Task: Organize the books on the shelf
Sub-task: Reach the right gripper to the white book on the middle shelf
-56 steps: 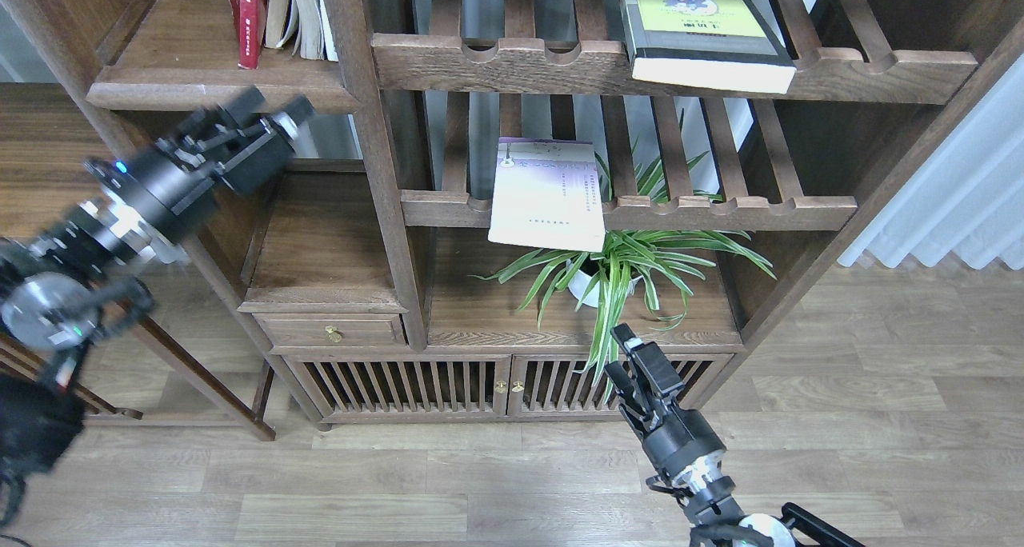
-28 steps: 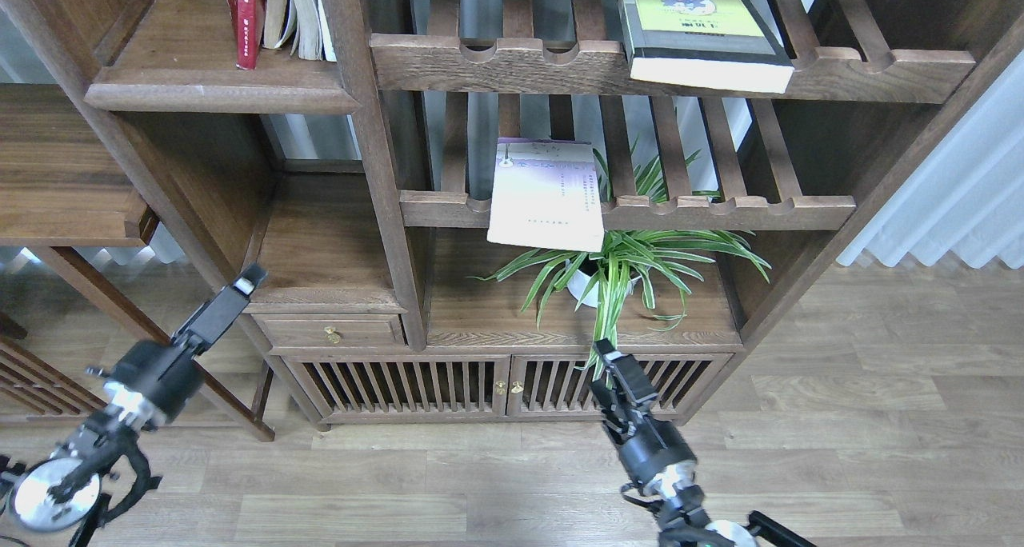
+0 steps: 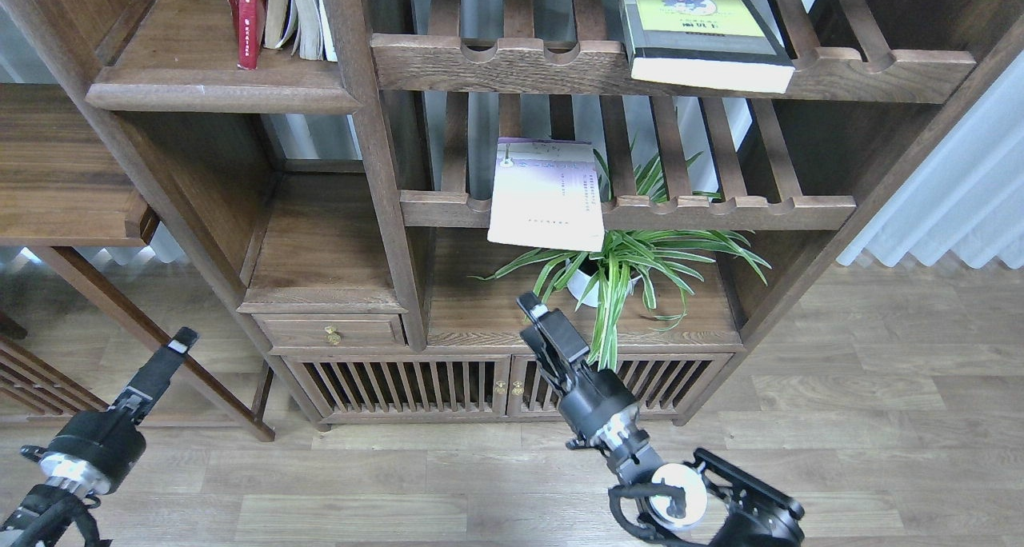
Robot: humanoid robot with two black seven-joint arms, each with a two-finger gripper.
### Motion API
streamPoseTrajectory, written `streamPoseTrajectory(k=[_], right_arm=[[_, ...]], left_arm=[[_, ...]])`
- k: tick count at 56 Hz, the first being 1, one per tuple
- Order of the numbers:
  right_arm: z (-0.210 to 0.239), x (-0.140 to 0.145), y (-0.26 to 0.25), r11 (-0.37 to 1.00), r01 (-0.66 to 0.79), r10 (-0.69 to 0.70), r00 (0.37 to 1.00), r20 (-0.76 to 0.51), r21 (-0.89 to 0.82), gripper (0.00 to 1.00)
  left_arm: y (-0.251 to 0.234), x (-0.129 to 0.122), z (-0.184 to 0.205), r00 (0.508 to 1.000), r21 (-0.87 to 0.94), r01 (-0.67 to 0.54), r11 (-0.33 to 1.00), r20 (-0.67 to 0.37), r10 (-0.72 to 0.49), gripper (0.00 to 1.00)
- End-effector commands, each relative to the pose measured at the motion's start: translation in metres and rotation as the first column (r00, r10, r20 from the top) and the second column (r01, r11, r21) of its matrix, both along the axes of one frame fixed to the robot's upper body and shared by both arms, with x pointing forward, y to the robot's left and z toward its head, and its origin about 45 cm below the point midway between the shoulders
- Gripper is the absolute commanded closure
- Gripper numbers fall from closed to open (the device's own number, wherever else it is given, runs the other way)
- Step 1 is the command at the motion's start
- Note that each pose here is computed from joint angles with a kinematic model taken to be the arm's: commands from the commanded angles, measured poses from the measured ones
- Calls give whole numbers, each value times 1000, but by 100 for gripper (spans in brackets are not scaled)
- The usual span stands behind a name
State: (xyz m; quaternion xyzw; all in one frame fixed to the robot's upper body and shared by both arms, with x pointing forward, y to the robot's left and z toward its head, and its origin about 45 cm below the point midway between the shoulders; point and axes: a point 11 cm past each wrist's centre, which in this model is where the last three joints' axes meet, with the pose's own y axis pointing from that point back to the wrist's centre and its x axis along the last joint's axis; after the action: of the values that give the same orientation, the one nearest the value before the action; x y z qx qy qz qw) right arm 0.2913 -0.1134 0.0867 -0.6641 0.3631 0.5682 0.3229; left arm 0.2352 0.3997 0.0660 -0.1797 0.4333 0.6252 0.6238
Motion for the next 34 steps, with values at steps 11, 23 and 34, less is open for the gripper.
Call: streamPoseTrajectory(k=[11, 23, 34], right_arm=[[40, 45, 0, 999, 43, -45, 994, 102, 30, 2], [25, 53, -7, 991, 96, -98, 995, -22, -92, 2], [17, 45, -1, 991, 67, -73, 996, -45, -114, 2]], left_arm=[[2, -1, -2, 1000, -2, -6, 1000, -8, 6, 0], [6, 0, 2, 1000, 1, -17, 1000, 3, 17, 0], [11, -3, 1, 999, 3, -32, 999, -1, 32, 0]])
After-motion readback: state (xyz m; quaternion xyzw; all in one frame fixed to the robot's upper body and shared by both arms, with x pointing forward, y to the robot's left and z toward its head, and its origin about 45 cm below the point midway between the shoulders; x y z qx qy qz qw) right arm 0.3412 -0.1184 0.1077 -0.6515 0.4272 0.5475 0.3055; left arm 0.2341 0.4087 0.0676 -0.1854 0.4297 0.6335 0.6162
